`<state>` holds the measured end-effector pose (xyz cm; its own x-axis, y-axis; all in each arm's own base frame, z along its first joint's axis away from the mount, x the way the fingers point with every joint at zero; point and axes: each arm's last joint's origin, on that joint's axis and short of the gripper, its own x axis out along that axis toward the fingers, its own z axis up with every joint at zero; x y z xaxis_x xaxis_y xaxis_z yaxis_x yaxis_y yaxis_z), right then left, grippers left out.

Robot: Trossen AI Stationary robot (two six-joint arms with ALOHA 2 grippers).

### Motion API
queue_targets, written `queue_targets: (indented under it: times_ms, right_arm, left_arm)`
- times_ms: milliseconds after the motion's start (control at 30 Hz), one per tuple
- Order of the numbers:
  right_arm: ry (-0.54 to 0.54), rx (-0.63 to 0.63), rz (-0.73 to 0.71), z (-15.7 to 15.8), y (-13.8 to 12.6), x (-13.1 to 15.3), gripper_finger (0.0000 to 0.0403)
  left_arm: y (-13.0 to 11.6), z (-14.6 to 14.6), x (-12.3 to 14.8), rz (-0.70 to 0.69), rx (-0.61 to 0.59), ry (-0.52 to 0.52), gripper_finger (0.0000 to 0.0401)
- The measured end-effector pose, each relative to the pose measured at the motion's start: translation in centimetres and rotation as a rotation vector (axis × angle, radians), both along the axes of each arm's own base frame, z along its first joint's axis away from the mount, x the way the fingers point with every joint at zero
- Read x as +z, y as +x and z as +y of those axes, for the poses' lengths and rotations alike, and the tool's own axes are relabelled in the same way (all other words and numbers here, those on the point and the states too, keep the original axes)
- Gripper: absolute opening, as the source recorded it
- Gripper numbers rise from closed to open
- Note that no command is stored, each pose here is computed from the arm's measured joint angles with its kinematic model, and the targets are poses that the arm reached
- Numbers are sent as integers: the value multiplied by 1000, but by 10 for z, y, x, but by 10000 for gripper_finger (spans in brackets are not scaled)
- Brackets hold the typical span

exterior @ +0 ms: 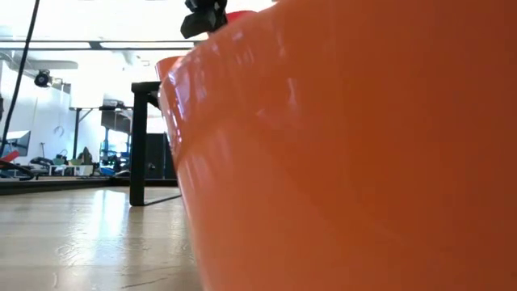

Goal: Pick & Place Mini bowls
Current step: Stack the red bowl on top of the red bowls on the shelf

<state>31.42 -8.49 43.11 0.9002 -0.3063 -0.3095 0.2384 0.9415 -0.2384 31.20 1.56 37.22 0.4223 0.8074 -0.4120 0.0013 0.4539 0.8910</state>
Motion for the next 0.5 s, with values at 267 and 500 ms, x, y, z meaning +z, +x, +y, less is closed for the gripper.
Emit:
queue_targets:
  times_ms: [267,500]
  right_arm:
    - [34,-62,2,-10,23,-5,175]
    - [59,-77,13,-17,41,-11,176]
  left_arm:
    - [1,-4,1,25,-26,21,0]
    - [1,-9,1,47,-52,45,0]
